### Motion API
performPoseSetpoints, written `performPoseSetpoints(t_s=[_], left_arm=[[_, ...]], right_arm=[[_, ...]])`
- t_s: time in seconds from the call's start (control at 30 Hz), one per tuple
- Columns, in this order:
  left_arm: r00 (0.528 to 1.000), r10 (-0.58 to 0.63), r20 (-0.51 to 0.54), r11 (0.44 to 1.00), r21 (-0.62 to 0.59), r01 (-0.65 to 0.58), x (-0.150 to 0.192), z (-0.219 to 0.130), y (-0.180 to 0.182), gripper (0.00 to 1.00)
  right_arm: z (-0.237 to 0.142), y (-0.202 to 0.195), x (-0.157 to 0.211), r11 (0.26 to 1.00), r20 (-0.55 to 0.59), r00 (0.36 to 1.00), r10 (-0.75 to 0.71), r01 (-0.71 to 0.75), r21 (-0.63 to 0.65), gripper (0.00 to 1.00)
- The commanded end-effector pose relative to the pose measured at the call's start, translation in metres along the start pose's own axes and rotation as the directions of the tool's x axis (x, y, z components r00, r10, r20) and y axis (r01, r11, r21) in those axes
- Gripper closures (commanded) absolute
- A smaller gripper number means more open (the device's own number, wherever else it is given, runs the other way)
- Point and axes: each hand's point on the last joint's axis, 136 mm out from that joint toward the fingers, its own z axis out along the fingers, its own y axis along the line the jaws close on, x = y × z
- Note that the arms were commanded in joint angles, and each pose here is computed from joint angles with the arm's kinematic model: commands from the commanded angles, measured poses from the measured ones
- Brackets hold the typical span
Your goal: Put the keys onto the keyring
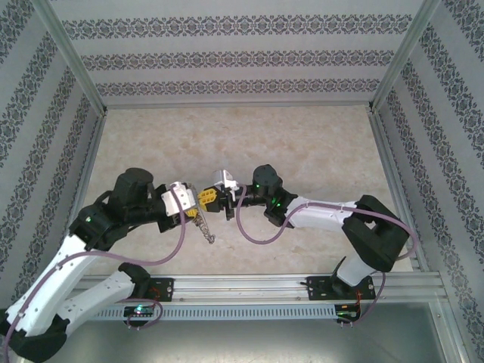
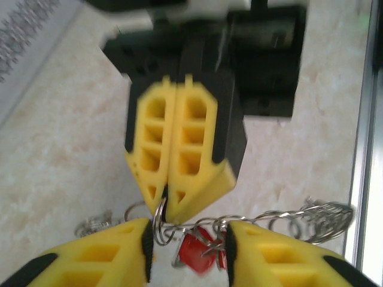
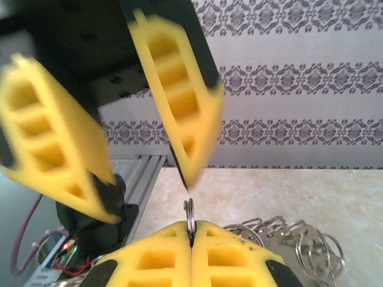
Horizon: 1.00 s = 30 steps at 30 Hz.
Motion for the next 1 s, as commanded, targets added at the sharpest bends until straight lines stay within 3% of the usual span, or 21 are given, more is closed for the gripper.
performPoseSetpoints(t_s=[0.0,0.23,0.63,0.77,0.83,0.97], left_arm=[[0.995,-0.031,0.094,0.997,-0.068,0.037,-0.021,-0.01,0.013,0.59],[0.991,-0.095,0.099,0.987,-0.121,0.106,-0.014,-0.007,0.025,0.64],[0.986,-0.104,0.13,0.99,-0.085,0.116,-0.006,0.004,0.018,0.69],[0.99,-0.105,0.094,0.989,-0.09,0.113,0.002,0.008,0.019,0.64],[0.99,-0.105,0.093,0.988,-0.101,0.114,0.006,0.008,0.018,0.56],[0.975,-0.134,0.179,0.98,-0.123,0.157,0.009,0.0,0.01,0.51]], right_arm=[[-0.003,0.001,-0.038,0.999,0.152,0.988,-0.04,0.039,0.012,1.0],[-0.006,0.001,-0.046,0.999,0.182,0.982,-0.044,0.044,0.007,1.0],[-0.005,0.006,-0.043,0.997,0.153,0.986,-0.069,0.074,-0.024,1.0],[-0.008,0.006,-0.045,0.996,0.15,0.985,-0.089,0.092,-0.009,1.0],[-0.01,0.005,-0.047,0.996,0.153,0.984,-0.093,0.094,-0.002,1.0],[-0.013,0.004,-0.055,0.995,0.167,0.981,-0.102,0.102,0.011,1.0]])
